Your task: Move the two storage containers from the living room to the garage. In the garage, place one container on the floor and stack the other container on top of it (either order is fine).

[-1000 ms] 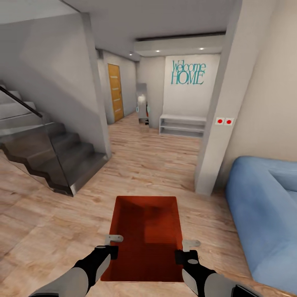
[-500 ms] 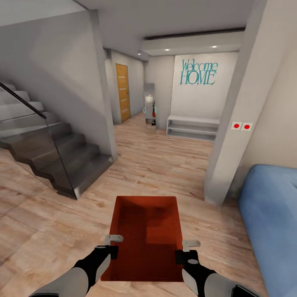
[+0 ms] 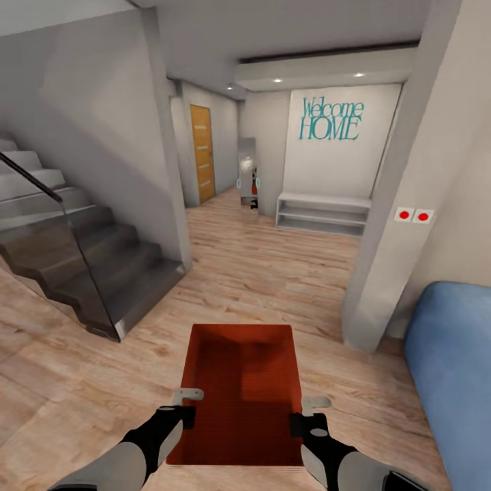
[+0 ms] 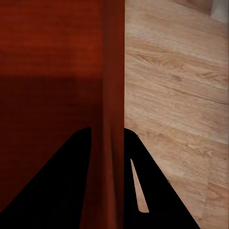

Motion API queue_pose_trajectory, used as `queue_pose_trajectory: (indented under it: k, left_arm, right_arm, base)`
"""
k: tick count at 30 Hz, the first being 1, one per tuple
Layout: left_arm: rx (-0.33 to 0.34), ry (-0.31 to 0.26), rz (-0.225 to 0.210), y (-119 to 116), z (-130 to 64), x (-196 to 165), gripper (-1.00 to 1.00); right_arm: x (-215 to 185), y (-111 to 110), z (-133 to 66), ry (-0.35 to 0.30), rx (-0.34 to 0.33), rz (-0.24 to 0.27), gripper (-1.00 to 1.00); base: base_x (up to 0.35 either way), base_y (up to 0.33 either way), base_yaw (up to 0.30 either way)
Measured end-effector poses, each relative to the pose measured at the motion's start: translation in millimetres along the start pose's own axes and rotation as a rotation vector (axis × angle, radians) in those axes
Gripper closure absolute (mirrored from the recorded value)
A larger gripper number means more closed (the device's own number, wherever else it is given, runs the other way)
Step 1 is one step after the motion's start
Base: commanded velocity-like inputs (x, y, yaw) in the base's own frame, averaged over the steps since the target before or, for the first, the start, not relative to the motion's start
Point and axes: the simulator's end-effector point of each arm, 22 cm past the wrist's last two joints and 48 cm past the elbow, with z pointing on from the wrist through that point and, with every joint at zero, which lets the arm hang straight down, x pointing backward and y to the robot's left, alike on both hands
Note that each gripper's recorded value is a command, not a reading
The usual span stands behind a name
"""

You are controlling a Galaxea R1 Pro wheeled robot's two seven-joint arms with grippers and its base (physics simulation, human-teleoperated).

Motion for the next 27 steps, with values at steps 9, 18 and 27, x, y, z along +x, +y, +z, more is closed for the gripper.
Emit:
queue_pose_trajectory:
  k: [9,18,27]
  left_arm:
    - [0.0,0.0,0.0,-0.4,-0.1,-0.1,1.0]
    - [0.0,0.0,0.0,0.1,0.0,0.0,1.0]
    - [0.0,0.0,-0.001,0.1,0.0,0.0,1.0]
  right_arm:
    - [0.0,-0.4,0.1,0.0,0.0,0.0,1.0]
    - [-0.1,0.1,0.0,0.0,0.0,0.0,1.0]
    - [-0.2,0.1,0.0,0.0,0.0,-0.001,1.0]
  base:
    - [0.322,0.0,0.0]
    - [0.322,0.0,0.0]
    - [0.322,0.0,0.0]
